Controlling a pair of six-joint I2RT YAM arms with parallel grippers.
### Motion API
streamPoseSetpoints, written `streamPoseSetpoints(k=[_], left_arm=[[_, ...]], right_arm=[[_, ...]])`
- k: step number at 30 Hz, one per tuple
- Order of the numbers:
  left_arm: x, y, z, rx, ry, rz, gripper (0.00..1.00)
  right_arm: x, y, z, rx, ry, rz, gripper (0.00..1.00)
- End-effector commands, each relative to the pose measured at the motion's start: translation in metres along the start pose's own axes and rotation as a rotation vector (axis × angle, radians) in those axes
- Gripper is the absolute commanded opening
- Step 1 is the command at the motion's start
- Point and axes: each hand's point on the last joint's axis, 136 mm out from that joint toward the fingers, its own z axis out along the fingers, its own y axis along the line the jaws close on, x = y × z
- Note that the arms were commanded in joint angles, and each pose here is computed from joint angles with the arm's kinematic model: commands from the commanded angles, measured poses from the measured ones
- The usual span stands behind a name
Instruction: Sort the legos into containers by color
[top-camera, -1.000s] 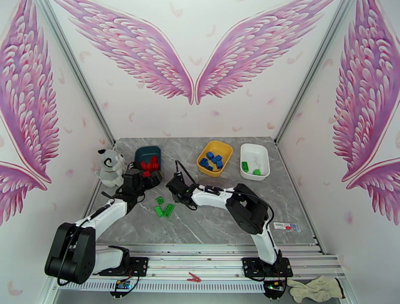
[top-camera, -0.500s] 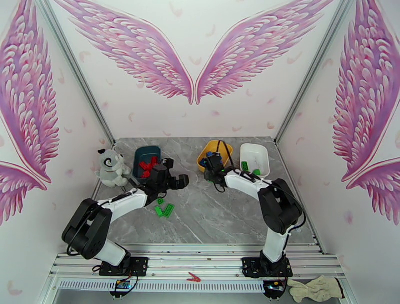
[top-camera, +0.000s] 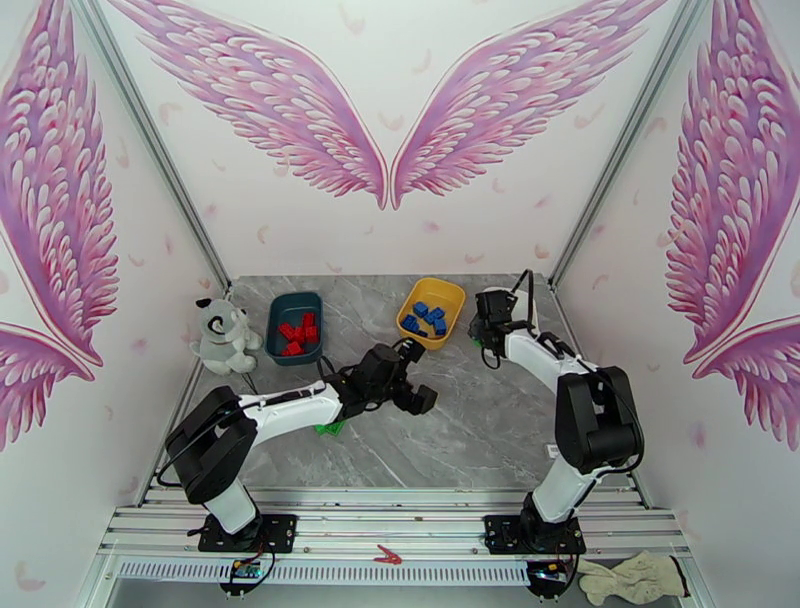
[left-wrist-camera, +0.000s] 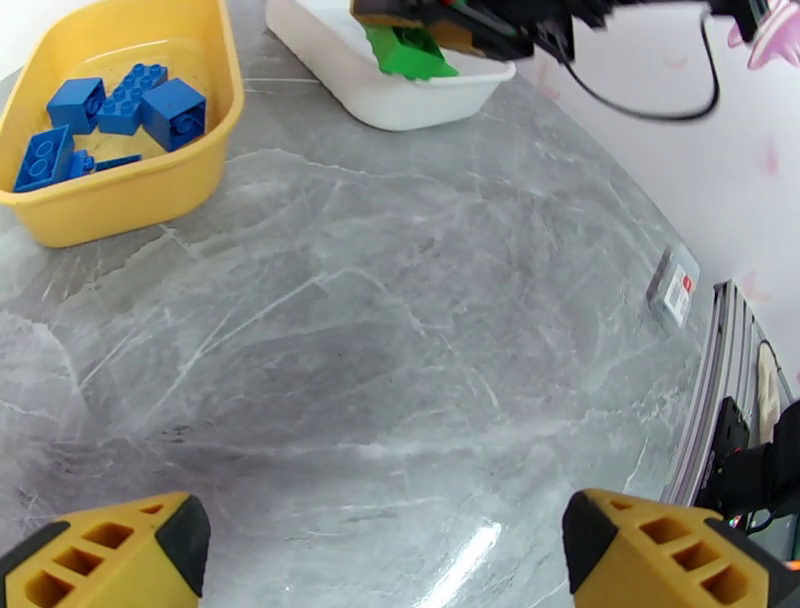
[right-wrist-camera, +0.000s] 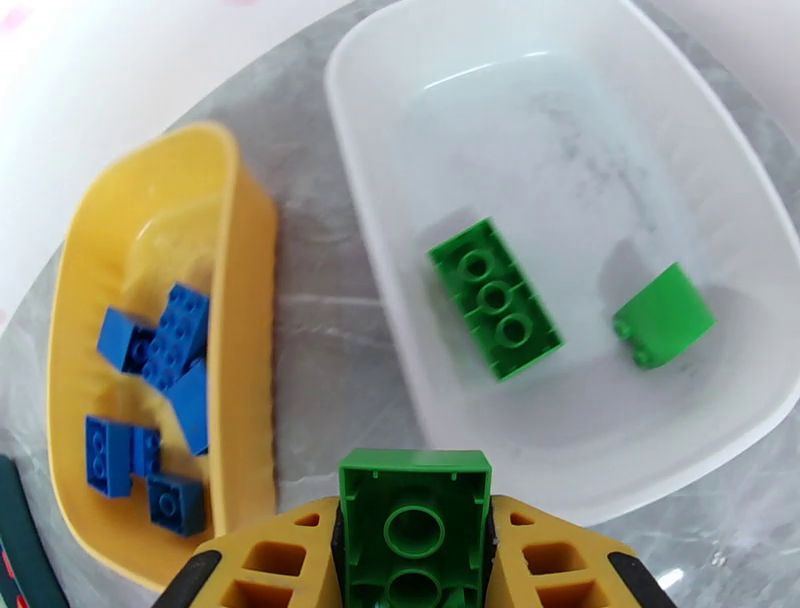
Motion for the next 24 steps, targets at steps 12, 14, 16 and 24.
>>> streamPoseSetpoints(k=[12, 14, 16, 24], left_arm=[[-0.030, 0.037, -0.050, -0.179, -0.170, -0.006, 0.99], [-0.032, 0.049, -0.061, -0.212, -0.202, -0.041, 0.99], [-0.035, 0.065, -0.072, -0.242, -0.236, -0.087, 0.99], [-0.029, 0.133, -0.119, -0.392, -0.345, -0.301, 0.99]], right_arm=[[-0.046, -0.014, 0.012, 0.115, -0.023, -0.004, 0.57], [-0.048, -0.012, 0.007, 0.105, -0.030, 0.000, 0.67], [-0.050, -0.006, 0.000, 0.072, -0.038, 0.001, 0.71], [-0.015, 0.050, -0.031, -0.141, -0.061, -0.094, 0.74]])
